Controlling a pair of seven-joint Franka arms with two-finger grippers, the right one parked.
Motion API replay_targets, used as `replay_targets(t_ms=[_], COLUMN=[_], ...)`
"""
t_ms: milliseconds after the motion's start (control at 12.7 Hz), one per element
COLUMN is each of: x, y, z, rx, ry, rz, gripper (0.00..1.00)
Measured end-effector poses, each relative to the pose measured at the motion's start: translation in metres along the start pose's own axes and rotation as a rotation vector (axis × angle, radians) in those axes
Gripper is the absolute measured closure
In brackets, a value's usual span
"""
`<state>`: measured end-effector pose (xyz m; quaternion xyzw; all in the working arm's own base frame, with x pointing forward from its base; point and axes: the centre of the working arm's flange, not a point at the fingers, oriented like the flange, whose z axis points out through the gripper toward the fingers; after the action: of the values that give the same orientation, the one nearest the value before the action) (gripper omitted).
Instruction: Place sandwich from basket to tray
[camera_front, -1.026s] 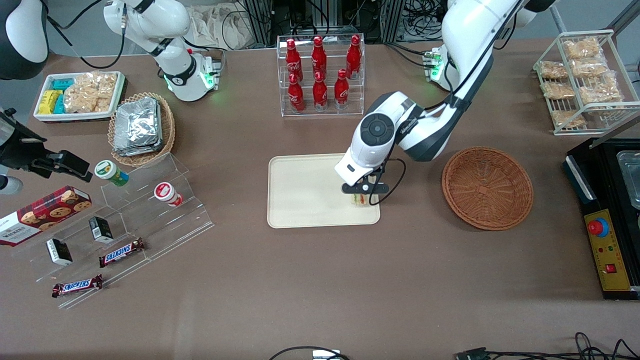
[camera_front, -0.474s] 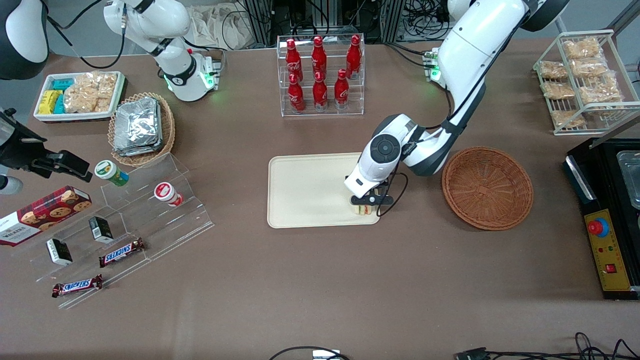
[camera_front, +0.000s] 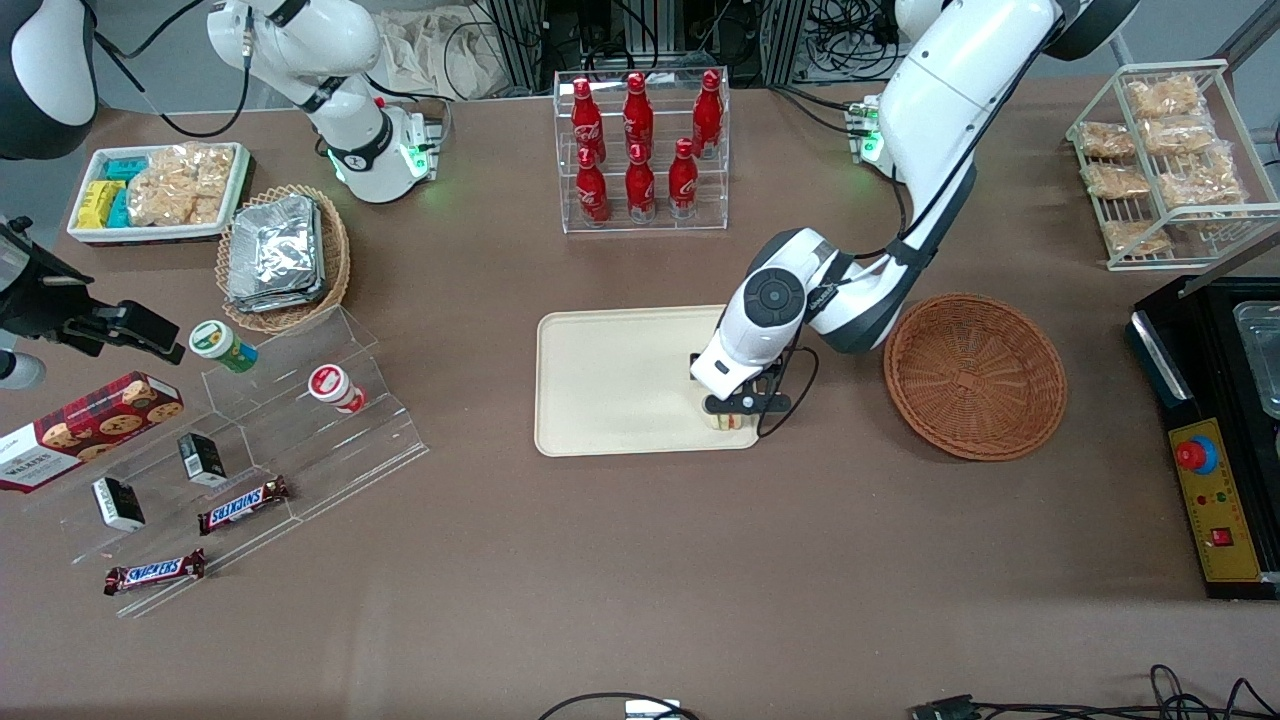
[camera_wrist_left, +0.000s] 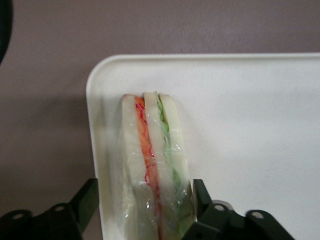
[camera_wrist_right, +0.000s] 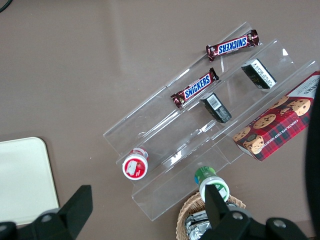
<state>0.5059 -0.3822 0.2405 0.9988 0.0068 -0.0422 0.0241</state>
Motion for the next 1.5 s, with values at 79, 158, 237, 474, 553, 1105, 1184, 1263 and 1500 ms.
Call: replay_targets(t_ms=[79, 158, 237, 474, 553, 1105, 1184, 1263, 1500], x=[0.007, 0.014, 0.021, 0.040, 0.052, 0.122, 0.121, 0.116, 0.085], y=[0.001, 0.002, 0.003, -0.010, -0.026, -0.261, -0.289, -0.307, -0.316], z=[-0.026, -0.058, -0.094, -0.189, -0.214, -0.311, -0.323, -0.333, -0.355], rx=[0.027, 0.054, 0.072, 0.088, 0.086, 0.084, 0.096, 0.109, 0.116], ry=[-0.008, -0.015, -0.013, 0.014, 0.023, 0.081, 0.089, 0.093, 0.100], rz=[-0.005, -0.013, -0.021, 0.002, 0.010, -0.002, -0.038, -0.062, -0.091], gripper=[0.00, 0.00, 0.00, 0.00, 0.00, 0.00, 0.00, 0.00, 0.00])
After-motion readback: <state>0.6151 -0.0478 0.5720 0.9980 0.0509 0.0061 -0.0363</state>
